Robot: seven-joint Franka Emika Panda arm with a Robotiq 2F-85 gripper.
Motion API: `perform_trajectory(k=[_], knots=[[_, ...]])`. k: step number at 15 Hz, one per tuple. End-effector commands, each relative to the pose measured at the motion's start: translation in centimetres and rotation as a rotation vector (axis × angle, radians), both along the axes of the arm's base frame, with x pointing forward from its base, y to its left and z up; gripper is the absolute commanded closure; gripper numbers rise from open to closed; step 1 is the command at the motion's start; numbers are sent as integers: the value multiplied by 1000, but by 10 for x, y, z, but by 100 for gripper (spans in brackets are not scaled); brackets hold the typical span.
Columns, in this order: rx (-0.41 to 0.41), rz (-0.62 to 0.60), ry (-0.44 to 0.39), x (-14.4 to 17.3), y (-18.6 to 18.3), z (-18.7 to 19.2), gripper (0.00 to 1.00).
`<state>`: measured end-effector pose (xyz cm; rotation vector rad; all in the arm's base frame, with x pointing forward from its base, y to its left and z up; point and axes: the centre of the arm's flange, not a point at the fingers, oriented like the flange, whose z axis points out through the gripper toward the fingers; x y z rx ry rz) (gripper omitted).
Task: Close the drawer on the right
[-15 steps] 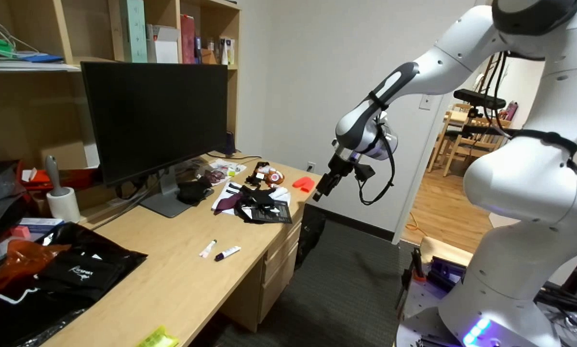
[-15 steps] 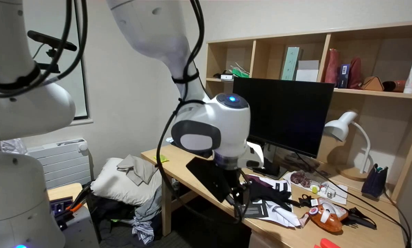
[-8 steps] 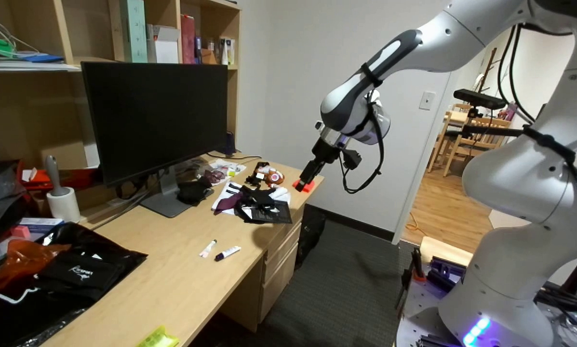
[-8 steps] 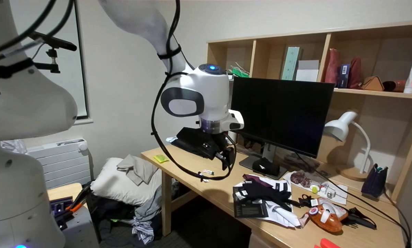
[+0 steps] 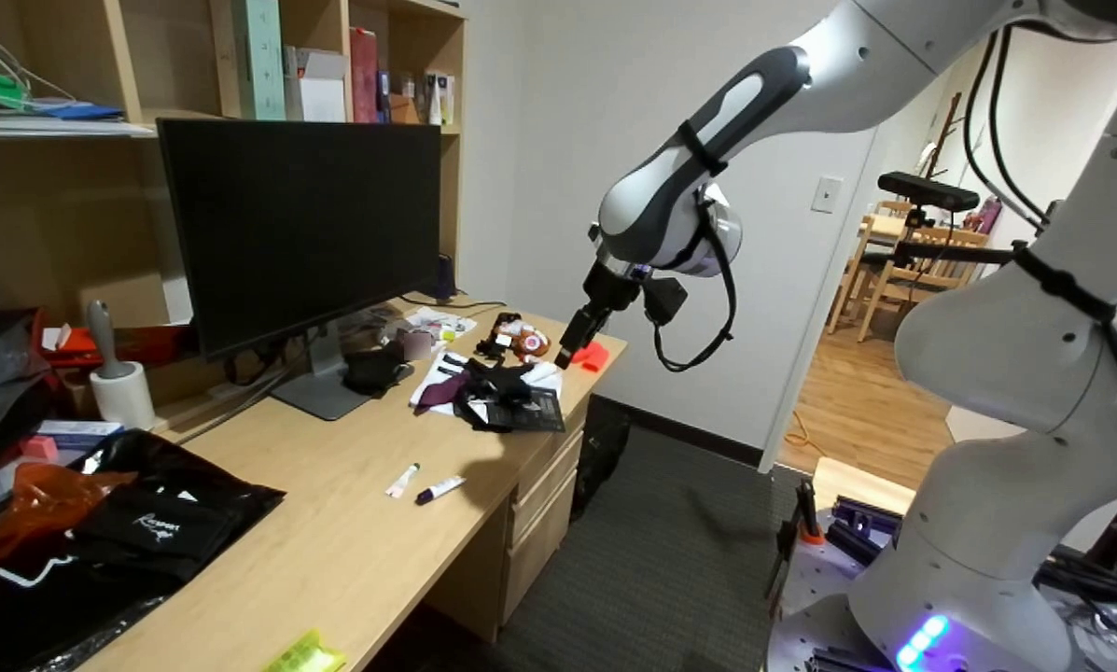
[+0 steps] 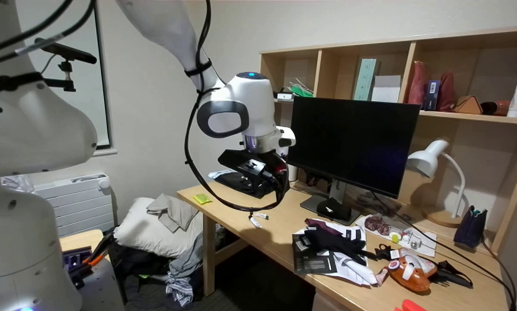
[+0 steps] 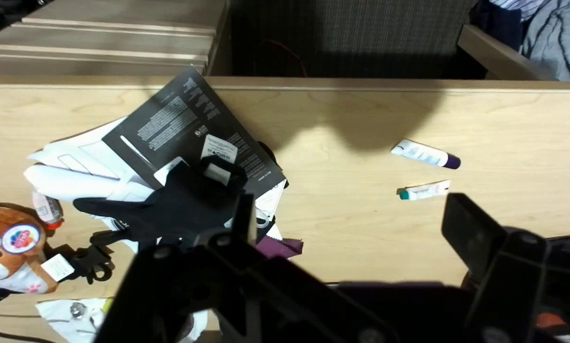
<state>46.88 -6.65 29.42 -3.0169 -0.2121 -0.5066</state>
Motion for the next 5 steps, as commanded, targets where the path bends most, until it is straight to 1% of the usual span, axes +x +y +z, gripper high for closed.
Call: perform_trajectory(k=[1,2,4,5], knots=[[-24,-67,42,-39,16,52,0],[5,-32,13,1,6,2,0],[-29,-28,22,2,9,6,0],[-26,-29,26,2,11,5,0]])
